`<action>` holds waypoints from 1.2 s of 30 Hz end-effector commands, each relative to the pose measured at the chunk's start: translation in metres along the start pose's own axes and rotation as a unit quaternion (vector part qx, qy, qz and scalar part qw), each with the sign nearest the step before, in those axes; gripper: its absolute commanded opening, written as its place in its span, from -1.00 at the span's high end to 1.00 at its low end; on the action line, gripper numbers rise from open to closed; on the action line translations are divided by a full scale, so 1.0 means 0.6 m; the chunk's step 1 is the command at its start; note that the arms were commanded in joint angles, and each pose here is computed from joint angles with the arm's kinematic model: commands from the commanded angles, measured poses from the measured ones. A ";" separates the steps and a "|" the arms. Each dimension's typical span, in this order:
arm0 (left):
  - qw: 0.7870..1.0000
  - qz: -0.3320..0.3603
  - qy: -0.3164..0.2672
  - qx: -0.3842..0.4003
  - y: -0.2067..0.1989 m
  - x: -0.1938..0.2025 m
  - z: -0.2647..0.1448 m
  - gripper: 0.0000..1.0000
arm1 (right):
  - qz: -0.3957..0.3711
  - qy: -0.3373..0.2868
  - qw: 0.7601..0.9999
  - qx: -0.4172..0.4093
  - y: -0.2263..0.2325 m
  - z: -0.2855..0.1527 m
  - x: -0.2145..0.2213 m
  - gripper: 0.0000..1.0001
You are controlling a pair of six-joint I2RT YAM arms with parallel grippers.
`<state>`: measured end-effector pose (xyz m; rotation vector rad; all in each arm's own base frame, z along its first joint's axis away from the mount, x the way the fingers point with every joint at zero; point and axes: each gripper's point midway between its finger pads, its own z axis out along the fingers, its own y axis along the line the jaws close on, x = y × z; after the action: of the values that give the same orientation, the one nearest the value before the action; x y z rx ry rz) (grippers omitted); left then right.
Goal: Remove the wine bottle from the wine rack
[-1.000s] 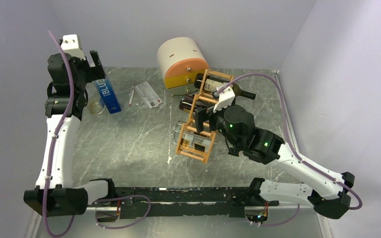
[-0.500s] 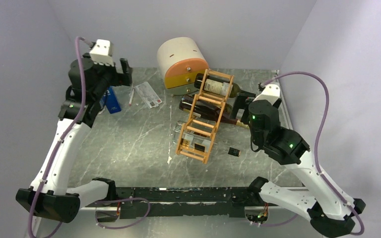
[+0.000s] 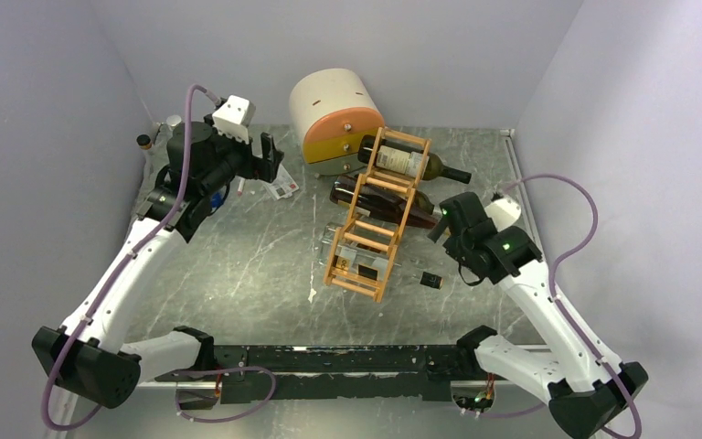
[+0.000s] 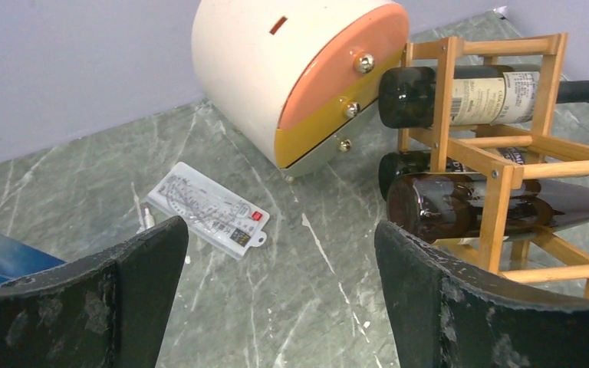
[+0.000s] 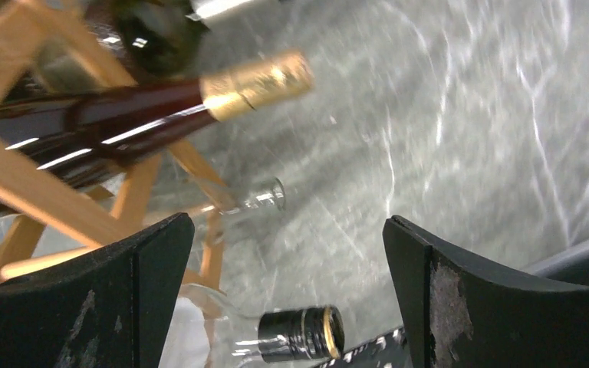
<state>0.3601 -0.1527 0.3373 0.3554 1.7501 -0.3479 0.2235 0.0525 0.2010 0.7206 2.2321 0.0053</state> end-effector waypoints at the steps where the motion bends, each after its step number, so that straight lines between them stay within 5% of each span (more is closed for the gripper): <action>1: 0.999 -0.008 -0.019 0.042 -0.034 -0.019 0.007 -0.89 | 0.146 0.077 0.978 0.129 -0.071 -0.005 0.079 -1.00; 11: 0.999 -0.009 -0.003 0.054 -0.054 -0.006 0.016 -0.88 | 0.285 0.162 0.938 0.112 -0.057 -0.009 0.158 -0.85; 36: 0.997 -0.021 0.011 0.076 -0.078 0.002 0.023 -0.77 | 0.337 0.205 0.909 0.133 -0.001 0.019 0.197 -0.37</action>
<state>0.3561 -0.1928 0.3124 0.4238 1.8147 -0.4673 0.1642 0.1042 0.1133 1.7005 2.3062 0.2068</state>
